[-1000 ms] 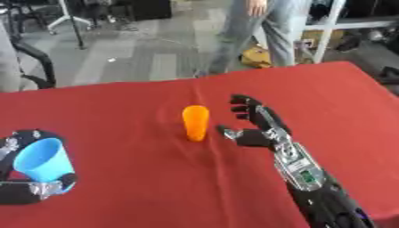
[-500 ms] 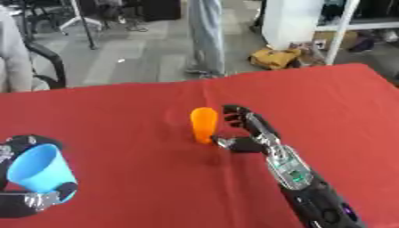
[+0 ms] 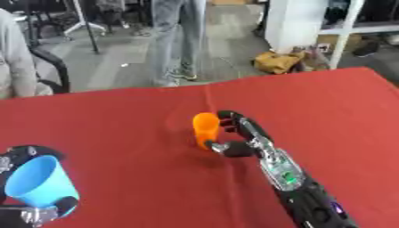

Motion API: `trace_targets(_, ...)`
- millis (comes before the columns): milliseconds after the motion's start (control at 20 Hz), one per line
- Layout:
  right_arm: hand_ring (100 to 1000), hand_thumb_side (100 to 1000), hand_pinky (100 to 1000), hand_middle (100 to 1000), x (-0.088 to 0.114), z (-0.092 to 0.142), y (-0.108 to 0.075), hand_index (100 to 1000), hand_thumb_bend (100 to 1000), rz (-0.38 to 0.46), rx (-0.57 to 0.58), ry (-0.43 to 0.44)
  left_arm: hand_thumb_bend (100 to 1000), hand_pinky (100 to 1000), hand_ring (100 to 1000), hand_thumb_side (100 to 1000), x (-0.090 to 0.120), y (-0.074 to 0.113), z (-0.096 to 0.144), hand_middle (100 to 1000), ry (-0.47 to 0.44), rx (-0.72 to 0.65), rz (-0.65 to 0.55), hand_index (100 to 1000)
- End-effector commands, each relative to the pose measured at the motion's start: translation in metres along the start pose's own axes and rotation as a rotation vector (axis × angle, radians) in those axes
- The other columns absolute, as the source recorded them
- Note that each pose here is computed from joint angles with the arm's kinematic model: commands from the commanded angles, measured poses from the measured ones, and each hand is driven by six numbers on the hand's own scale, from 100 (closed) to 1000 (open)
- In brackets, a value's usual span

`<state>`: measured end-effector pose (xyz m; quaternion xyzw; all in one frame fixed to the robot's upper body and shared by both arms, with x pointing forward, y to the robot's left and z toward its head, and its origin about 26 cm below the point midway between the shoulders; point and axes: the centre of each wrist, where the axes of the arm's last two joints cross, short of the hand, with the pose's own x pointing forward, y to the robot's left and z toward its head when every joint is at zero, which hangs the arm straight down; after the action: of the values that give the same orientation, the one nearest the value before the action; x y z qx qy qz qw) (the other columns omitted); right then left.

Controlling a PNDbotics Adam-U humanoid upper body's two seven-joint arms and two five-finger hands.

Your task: Pour the contents of one cup into another cup.

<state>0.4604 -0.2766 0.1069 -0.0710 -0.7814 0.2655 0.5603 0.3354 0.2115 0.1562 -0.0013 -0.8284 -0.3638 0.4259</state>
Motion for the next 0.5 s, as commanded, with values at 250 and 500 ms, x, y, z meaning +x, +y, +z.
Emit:
trace_targets(250,843,119,840,846,0.0095,-0.0111,-0.0075,900,489,0.019,0.004,-0.019,529,502,420,100,0.0086,0.0018,-0.0031,469,-0.034,-0.011,-0.004,690)
trace_targets(500,843,160,840,843,0.0080,-0.0143,-0.0052,912,520,0.007,0.012,-0.011,527,504,421,100,0.0074,-0.0001,-0.0027,470,-0.029,-0.016,0.001,690)
